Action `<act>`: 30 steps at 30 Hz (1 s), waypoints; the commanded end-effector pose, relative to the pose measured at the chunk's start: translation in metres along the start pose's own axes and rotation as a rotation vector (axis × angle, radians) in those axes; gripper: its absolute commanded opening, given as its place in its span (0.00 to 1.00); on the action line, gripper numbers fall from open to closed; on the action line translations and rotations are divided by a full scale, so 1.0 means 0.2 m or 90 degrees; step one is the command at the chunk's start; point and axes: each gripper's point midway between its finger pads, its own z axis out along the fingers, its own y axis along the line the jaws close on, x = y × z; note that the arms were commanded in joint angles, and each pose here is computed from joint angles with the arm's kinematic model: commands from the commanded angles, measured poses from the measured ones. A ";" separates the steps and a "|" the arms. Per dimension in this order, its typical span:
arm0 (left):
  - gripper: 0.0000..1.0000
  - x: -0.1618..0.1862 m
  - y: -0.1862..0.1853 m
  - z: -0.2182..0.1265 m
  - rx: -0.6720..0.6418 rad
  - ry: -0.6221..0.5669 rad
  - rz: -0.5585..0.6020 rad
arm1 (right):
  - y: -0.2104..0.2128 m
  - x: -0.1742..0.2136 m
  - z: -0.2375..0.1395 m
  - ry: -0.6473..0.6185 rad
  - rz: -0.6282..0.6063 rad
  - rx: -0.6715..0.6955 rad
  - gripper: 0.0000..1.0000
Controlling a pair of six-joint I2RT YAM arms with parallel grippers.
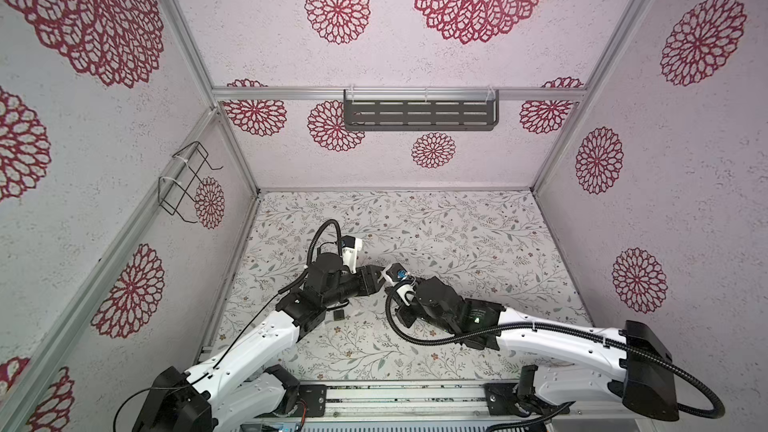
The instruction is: Unlock with the key
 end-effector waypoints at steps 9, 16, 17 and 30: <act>0.32 -0.03 -0.08 0.01 0.025 -0.003 0.024 | -0.02 -0.13 0.03 -0.031 -0.016 0.021 0.05; 0.22 -0.05 -0.07 0.01 0.018 -0.010 0.030 | -0.02 -0.12 0.04 -0.024 -0.019 0.020 0.05; 0.20 -0.05 -0.07 0.01 0.017 -0.012 0.030 | -0.02 -0.12 0.05 -0.022 -0.019 0.020 0.05; 0.00 -0.07 -0.08 -0.01 0.015 -0.024 0.038 | -0.03 -0.13 0.03 -0.025 -0.019 0.023 0.11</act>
